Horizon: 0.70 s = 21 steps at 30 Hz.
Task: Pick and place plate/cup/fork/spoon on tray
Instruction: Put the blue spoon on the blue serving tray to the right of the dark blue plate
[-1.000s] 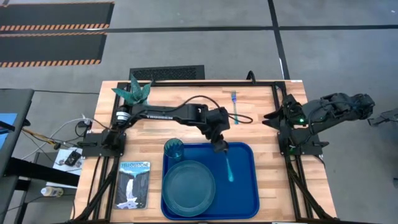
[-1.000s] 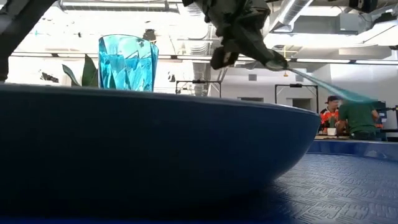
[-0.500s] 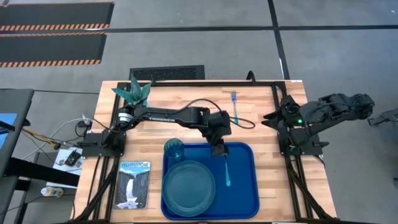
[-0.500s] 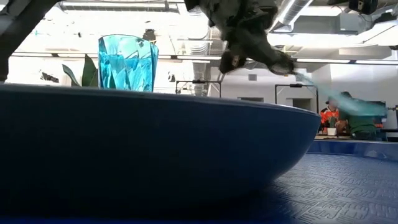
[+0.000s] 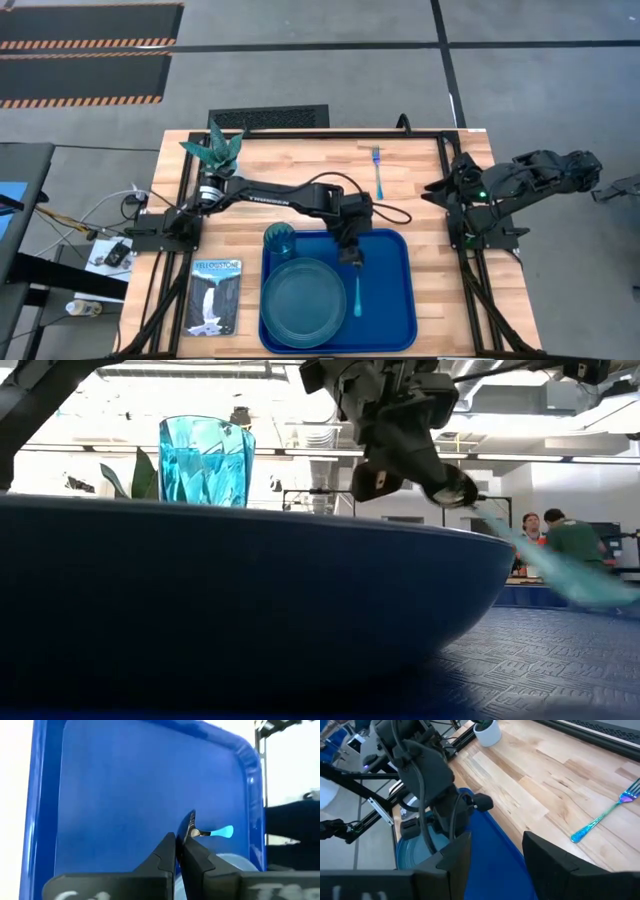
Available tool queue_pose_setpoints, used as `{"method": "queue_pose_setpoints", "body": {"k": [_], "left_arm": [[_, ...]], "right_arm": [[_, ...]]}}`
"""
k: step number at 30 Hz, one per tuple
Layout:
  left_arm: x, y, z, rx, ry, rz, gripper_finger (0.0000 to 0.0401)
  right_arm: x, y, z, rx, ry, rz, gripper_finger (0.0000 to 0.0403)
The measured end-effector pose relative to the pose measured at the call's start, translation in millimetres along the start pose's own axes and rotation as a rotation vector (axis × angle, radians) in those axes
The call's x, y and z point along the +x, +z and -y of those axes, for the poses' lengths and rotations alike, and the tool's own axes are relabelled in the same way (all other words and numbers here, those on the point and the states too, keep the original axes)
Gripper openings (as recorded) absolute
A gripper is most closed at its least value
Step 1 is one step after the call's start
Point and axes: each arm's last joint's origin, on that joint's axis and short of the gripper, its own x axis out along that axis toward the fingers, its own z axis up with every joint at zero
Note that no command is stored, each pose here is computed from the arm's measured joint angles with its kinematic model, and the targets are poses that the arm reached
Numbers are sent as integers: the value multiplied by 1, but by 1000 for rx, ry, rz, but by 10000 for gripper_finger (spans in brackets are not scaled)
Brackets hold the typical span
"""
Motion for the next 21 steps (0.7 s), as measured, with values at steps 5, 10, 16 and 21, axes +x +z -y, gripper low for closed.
{"method": "queue_pose_setpoints", "body": {"k": [5,10,16,21], "left_arm": [[1,-1,1,1,9,-6,0],[4,-4,9,15,8,-17,0],[7,-8,15,18,16,-45,0],[8,-9,16,17,31,-41,0]], "right_arm": [[0,0,0,-4,-11,13,197],[0,0,0,-6,-12,15,196],[0,1,0,-23,-14,18,193],[0,1,0,-23,-14,17,192]]}}
